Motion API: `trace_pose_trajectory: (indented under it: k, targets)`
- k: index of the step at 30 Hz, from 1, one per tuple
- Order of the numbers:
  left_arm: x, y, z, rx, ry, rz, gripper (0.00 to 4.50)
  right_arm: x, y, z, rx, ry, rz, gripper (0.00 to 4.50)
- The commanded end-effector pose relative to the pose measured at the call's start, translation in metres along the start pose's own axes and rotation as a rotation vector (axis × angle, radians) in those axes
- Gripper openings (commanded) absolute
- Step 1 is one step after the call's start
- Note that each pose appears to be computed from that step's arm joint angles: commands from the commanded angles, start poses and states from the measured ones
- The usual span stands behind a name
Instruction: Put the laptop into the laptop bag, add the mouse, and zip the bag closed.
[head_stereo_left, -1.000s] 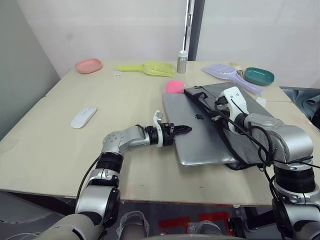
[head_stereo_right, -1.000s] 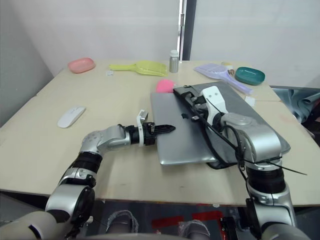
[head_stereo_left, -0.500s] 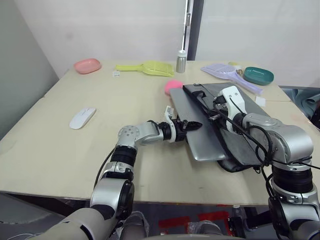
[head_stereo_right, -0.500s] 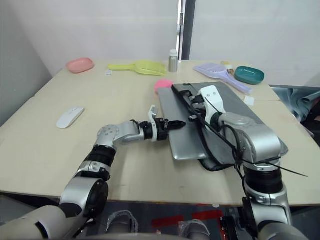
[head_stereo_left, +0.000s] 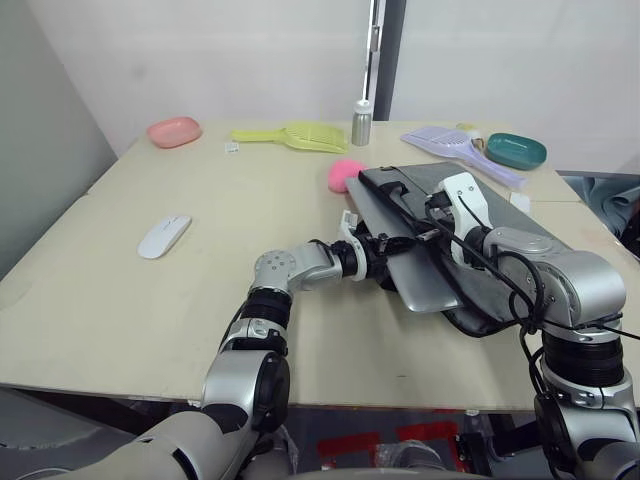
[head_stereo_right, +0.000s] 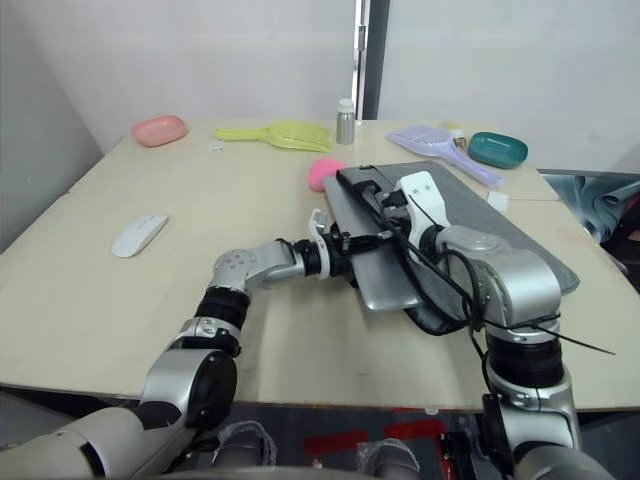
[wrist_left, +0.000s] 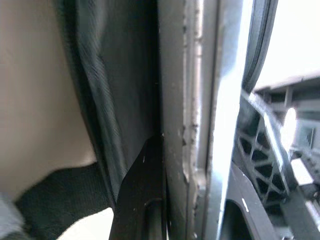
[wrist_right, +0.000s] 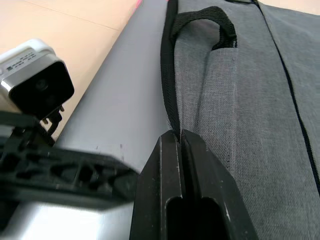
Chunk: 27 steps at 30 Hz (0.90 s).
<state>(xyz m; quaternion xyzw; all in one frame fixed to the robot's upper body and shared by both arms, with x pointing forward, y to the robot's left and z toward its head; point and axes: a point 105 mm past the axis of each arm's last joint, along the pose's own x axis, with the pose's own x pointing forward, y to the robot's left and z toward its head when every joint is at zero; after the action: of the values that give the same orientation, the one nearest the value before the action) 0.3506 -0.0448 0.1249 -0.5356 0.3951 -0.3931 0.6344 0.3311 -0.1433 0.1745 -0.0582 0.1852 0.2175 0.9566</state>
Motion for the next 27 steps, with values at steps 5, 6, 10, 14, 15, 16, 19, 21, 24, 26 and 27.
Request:
trace_pose_trajectory:
  k: [5,6,10,14,15,16,19,21,24,26,27]
  targets:
    - [0.025,-0.044,-0.012,-0.03,-0.002,-0.177,0.29,-0.01,0.006,0.021,0.016,-0.083,0.014,0.01]
    - [0.027,-0.044,-0.014,-0.032,0.001,-0.176,0.29,-0.011,0.007,0.021,0.033,-0.085,0.018,0.01]
    - [0.031,-0.043,-0.019,-0.029,-0.005,-0.185,0.29,-0.013,0.009,0.026,0.139,-0.103,0.028,0.01]
    - [0.034,-0.045,-0.02,-0.057,-0.021,-0.206,0.29,-0.014,0.014,0.029,0.217,-0.123,0.051,0.01]
    - [0.037,-0.045,-0.021,-0.056,-0.019,-0.204,0.29,-0.013,0.016,0.029,0.232,-0.131,0.06,0.01]
    - [0.039,-0.045,-0.023,-0.052,-0.016,-0.203,0.29,-0.013,0.018,0.028,0.243,-0.137,0.067,0.01]
    - [0.045,-0.045,-0.032,-0.038,0.01,-0.199,0.29,-0.012,0.023,0.028,0.269,-0.152,0.075,0.01]
    - [0.052,-0.041,-0.047,-0.015,0.067,-0.18,0.29,-0.011,0.024,0.03,0.281,-0.159,0.071,0.01]
    - [0.057,-0.042,-0.057,-0.01,0.104,-0.184,0.29,-0.011,0.025,0.029,0.283,-0.157,0.061,0.01]
    - [0.059,-0.043,-0.055,-0.008,0.096,-0.187,0.29,-0.01,0.026,0.028,0.291,-0.158,0.056,0.01]
    - [0.059,-0.043,-0.054,-0.004,0.092,-0.186,0.29,-0.01,0.027,0.028,0.295,-0.159,0.055,0.01]
